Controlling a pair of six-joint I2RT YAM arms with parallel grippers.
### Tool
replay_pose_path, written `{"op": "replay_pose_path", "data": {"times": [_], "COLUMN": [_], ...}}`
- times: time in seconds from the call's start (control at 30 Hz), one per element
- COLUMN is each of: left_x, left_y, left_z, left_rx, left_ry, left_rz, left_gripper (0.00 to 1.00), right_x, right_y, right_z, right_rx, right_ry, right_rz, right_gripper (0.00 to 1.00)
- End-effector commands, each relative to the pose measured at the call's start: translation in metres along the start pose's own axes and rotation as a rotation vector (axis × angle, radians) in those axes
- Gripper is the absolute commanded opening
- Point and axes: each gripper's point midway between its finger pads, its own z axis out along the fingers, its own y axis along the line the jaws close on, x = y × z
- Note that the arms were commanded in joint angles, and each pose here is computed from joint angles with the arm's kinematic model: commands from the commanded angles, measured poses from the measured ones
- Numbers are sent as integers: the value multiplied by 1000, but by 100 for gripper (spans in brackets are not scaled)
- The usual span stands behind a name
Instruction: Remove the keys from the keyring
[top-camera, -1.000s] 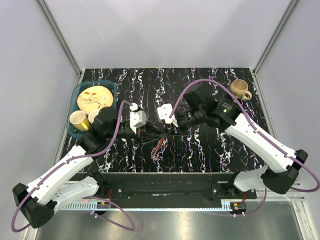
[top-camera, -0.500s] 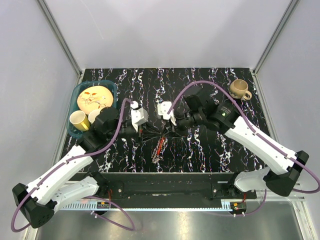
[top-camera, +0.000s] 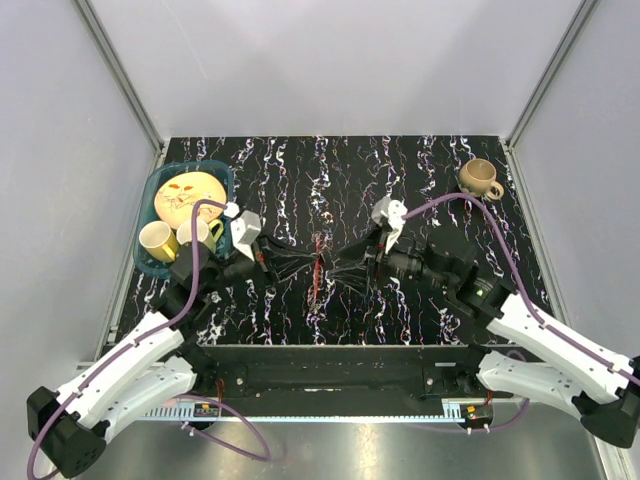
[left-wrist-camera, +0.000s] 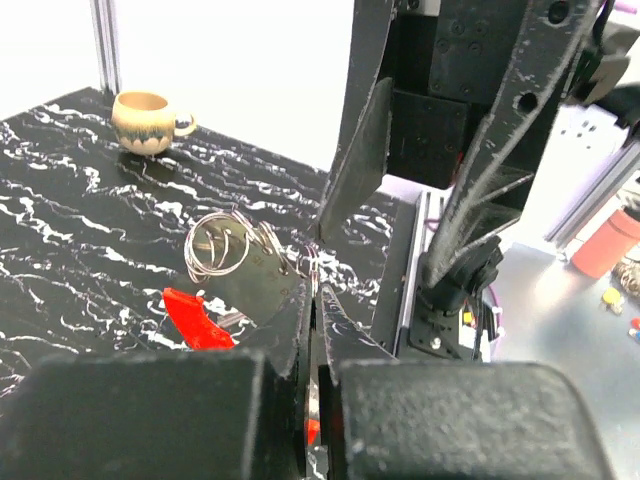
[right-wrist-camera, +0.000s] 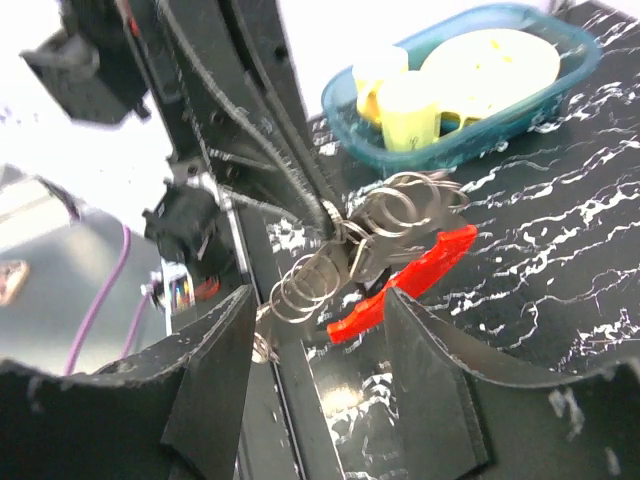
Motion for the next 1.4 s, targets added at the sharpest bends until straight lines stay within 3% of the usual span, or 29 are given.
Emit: {"op": "replay_pose_path", "data": {"times": [0.0,0.3,0.53,0.97,1.37], "left_x": [-63,-86,-102,-93,-80], "left_y": [-18,-33,-41,-41,-27], "left_z": [-8,-20,-39,-33,-25], "left_rx": [35,123,171,168,106], "left_ry": [-288,-485,-645,-593,-534], "left_rz": [43,-84,-155,-105,-58], "left_gripper": [0,0,0,0,0], "right_x": [-62,-53,-48,-64,-93], "right_y": [-5,-13,4,14,22], "right_z": [-13,-3,9,17,11], "right_rx": [94,109,-31,-100,-112], "right_ry": [-310,-291,-272,-319,-380], "right_rz": [114,89,-23,-57,100], "right_gripper": [61,61,61,61,59]}}
